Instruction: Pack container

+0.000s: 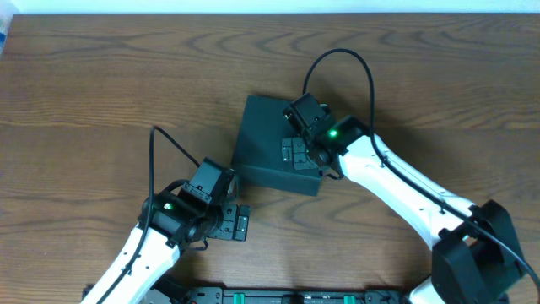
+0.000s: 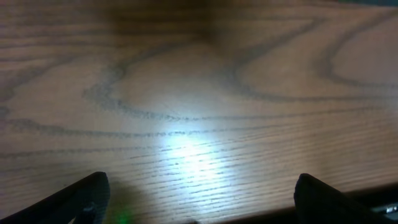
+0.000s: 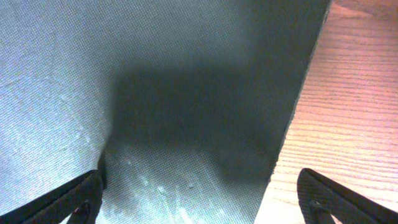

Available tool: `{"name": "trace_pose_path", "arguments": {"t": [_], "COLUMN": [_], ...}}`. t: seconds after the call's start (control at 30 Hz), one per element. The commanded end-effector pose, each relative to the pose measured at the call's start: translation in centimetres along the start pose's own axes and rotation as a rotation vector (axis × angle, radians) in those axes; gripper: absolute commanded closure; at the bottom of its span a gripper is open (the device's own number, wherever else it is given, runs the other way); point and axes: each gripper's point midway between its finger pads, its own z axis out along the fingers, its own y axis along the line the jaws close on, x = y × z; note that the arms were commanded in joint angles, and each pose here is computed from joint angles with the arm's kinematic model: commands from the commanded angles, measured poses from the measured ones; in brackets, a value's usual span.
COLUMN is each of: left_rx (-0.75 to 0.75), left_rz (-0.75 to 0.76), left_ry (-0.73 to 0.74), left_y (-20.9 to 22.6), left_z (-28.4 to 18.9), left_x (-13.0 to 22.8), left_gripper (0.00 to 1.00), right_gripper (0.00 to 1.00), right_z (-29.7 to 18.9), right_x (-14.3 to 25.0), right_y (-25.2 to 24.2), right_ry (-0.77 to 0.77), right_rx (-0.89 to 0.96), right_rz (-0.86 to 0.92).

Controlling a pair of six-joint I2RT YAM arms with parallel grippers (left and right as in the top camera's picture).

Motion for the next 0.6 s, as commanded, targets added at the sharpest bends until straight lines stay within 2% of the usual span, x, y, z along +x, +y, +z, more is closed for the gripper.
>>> {"name": "trace_pose_path", "arguments": {"t": [0.0, 0.23, 0.57], "left_rx": [-0.027, -0.241, -0.27], "left_rz": [-0.014, -0.124, -0.121], "left_ry": [-0.015, -0.049, -0.018], "left_y": [0.5, 3.9, 3.6], "left_z": [0.0, 0.8, 4.4], "left_x": [-0.1, -1.3, -3.3], "left_gripper": [0.04, 0.04, 0.04], "right_gripper": [0.01, 0.01, 0.01], "right_z": [1.2, 1.8, 3.1], "right_x": [0.6, 1.8, 3.6], "right_y": [-1.0, -1.7, -2.9], "right_ry": [0.036, 0.07, 0.105], "right_rx": [0.052, 0.074, 0.109], "right_rz": [-0.012, -0.011, 0.012]}}
